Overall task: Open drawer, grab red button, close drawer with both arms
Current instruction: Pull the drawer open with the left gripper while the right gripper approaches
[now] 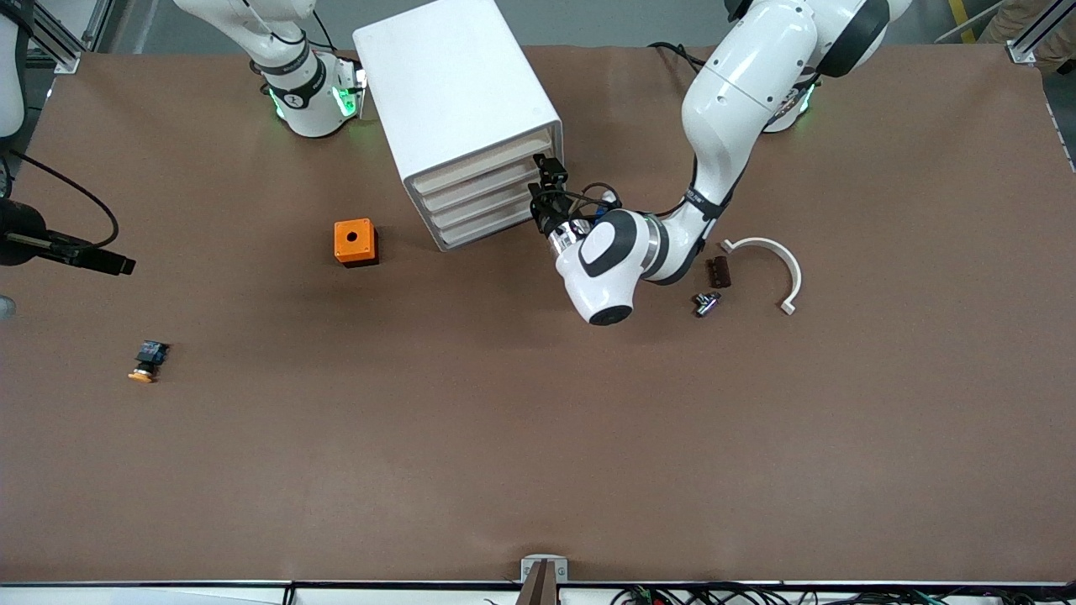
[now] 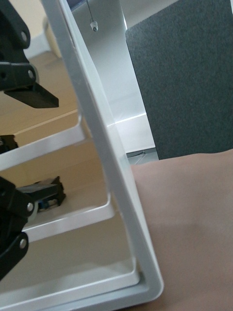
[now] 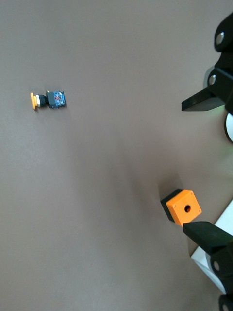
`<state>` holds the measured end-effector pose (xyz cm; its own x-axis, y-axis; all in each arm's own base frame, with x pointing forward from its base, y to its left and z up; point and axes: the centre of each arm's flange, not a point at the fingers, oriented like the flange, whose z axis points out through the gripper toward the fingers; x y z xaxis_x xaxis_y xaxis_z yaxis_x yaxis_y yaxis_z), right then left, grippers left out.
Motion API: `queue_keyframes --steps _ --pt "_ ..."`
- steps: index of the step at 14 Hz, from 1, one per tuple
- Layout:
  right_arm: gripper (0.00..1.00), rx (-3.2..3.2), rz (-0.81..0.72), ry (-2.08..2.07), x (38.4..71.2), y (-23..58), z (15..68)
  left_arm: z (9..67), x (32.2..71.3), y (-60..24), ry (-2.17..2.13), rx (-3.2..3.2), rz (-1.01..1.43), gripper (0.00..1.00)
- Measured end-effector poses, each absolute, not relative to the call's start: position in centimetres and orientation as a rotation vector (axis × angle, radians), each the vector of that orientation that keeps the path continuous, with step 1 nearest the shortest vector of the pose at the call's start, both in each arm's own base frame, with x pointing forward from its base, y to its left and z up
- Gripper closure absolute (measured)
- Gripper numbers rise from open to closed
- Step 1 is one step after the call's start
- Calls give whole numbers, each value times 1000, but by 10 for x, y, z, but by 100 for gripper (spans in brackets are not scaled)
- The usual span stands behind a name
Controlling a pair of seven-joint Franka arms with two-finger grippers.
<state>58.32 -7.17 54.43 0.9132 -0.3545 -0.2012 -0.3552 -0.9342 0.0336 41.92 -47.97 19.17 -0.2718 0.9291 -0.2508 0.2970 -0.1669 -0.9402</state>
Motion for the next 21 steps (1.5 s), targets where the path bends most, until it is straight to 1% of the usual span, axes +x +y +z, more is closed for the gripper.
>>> queue_keyframes --steps 4,5,6,7,8,9,10,11,13,14,17,21 --pt "0 -3046 323 700 585 -53 544 182 406 -486 -1522 -1388 1463 29" --pt "0 -3045 319 710 586 -51 544 181 404 -489 -1517 -1383 1471 33" --pt "0 -3045 313 715 587 -51 543 181 402 -490 -1515 -1380 1475 33" --pt "0 -3043 312 723 587 -51 541 181 402 -491 -1514 -1378 1479 40" --pt "0 -3040 313 742 588 -51 540 182 402 -492 -1513 -1376 1483 53" --pt "0 -3036 314 763 588 -49 539 182 401 -493 -1510 -1377 1485 60" --pt "0 -3033 313 784 588 -46 539 182 400 -493 -1509 -1377 1486 62" --pt "0 -3032 309 798 589 -41 539 182 399 -494 -1507 -1378 1488 73" --pt "0 -3031 297 818 591 -29 540 183 397 -497 -1502 -1376 1496 78" --pt "0 -3029 291 831 591 -26 540 182 396 -497 -1502 -1375 1495 87" --pt "0 -3016 280 900 593 -16 537 181 397 -496 -1513 -1351 1484 89" --pt "0 -2963 163 954 609 5 524 181 401 -494 -1521 -1347 1486 89"
